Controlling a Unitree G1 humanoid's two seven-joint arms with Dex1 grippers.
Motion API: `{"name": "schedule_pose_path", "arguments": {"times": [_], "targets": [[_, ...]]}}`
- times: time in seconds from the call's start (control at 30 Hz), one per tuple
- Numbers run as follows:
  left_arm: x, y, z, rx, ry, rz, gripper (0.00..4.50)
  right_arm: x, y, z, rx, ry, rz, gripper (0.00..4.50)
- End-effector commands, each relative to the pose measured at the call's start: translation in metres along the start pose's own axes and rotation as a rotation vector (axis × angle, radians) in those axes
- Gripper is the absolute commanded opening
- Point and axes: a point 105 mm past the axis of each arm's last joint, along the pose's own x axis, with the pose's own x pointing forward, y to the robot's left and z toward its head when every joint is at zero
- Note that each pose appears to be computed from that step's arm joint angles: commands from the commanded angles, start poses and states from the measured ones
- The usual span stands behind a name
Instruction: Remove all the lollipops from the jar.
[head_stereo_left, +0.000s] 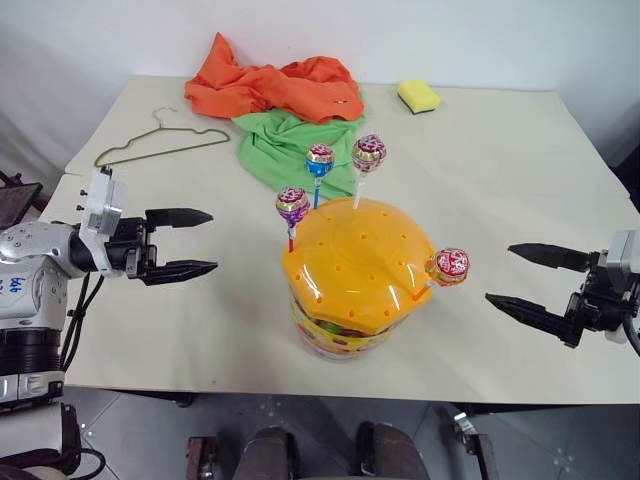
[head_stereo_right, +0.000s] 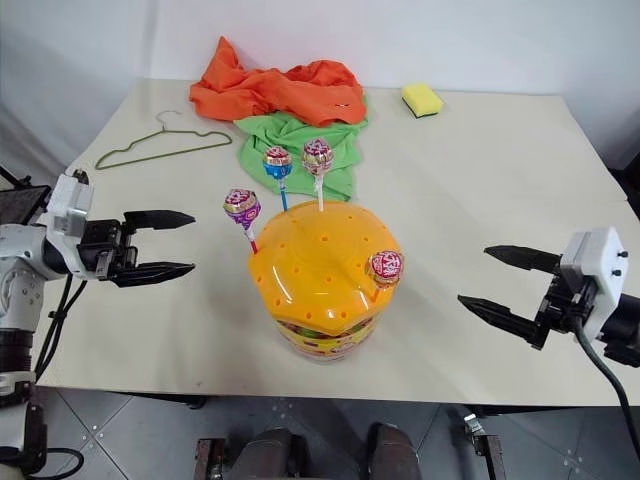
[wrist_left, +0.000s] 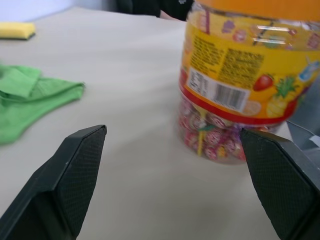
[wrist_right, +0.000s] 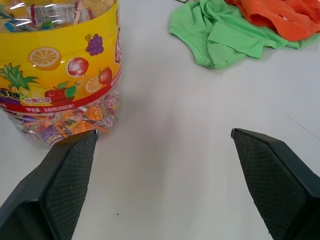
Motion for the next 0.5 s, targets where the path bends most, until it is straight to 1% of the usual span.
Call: {"name": "schedule_pose_path", "arguments": {"times": [0.03, 0.07, 0.17, 0.27, 0.37, 0.5], "targets": [[-0.007, -0.001, 0.012, 0.043, 0.009, 0.027, 4.50, -0.001, -0.003, 0.006, -0.024, -0.017, -0.010, 4.46], [-0.008, 0.001, 0.012, 0.032, 0.019, 0.052, 4.50, -0.001, -0.003, 0.007, -0.023, -0.017, -0.009, 4.46], [-0.009, 0.005, 0.019, -0.050, -0.010, 0.079, 4.50, -0.001, -0.004, 0.006, -0.021, -0.013, -0.004, 4.46], [-0.011, 0.009, 0.025, -0.001, -0.009, 0.134, 4.50, -0.001, -0.004, 0.005, -0.014, -0.005, 0.008, 4.46], [-0.014, 0.006, 0.031, 0.042, 0.049, 0.138, 4.50, -0.002, -0.004, 0.004, -0.004, 0.003, 0.020, 4.46], [-0.010, -0.010, 0.058, 0.131, 0.021, 0.056, 4.50, -0.008, -0.004, 0.004, 0.004, 0.014, 0.031, 4.46]]}}
